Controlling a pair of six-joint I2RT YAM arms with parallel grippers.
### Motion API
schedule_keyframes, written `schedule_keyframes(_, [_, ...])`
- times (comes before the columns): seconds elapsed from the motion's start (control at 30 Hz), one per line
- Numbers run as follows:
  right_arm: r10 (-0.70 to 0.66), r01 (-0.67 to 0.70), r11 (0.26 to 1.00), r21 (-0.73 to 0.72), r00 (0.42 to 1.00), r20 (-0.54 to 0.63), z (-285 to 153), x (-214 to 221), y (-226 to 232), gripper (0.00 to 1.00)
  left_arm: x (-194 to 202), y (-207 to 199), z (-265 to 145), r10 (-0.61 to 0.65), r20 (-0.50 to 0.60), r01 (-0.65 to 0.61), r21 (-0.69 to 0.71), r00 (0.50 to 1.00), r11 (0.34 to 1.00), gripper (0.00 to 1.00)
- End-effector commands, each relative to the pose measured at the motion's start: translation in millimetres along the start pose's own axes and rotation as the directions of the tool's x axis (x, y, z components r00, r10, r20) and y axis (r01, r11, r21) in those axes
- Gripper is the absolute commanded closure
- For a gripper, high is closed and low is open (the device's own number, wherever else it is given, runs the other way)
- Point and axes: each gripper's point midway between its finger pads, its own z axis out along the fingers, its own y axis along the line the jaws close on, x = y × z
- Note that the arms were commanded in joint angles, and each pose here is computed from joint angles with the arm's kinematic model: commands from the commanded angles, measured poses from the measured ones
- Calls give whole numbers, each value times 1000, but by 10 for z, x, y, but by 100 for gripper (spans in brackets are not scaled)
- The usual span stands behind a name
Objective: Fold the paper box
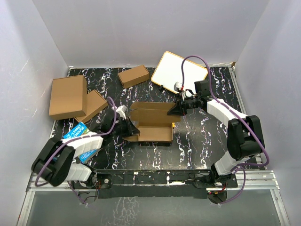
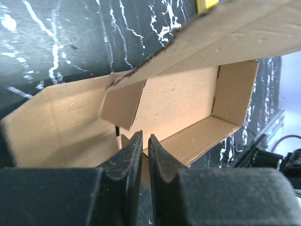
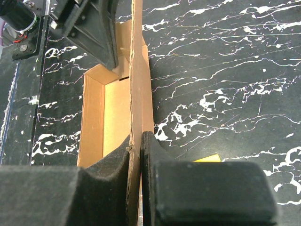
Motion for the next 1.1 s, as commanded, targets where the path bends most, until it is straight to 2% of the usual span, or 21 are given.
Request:
schedule_keyframes(0.0, [-108, 108, 994, -7, 993, 44, -38, -207, 1, 92, -212, 72, -303, 139, 63, -129, -139, 988, 982, 88])
schedule_keyframes(0.17, [-106, 106, 994, -8, 993, 44, -40, -205, -1, 92, -356, 283, -681, 211, 84, -173, -326, 974, 929, 81])
schedule_keyframes(0.33, [-107, 108, 994, -6, 993, 44, -46, -208, -4, 92, -454, 480, -819, 222, 90, -162, -435, 971, 886, 55])
schedule_keyframes(0.43, [-105, 106, 994, -9, 993, 44, -41, -207, 2, 92, -486, 584, -736, 191, 67, -144, -436, 979, 889, 52])
schedule_keyframes(0.6, [-103, 104, 995, -5, 994, 43, -48, -197, -7, 92, -493, 510, -499, 164, 24, -147, -337, 986, 930, 51])
schedule_keyframes(0.73, [-100, 100, 995, -11, 994, 44, -39, -188, 0, 92, -430, 415, -388, 136, 5, -130, -259, 991, 957, 57])
schedule_keyframes(0.9, [-101, 102, 995, -11, 994, 45, -39, -189, -2, 92, -333, 303, -356, 106, -25, -109, -183, 994, 977, 90])
schedule_keyframes(0.97, [-97, 98, 995, -9, 994, 43, -38, -185, -7, 92, -329, 220, -380, 105, -29, -109, -150, 994, 983, 98])
schedule_keyframes(1.07, [-97, 97, 995, -3, 994, 41, -37, -194, -16, 92, -345, 68, -430, 97, -25, -99, -96, 995, 990, 100])
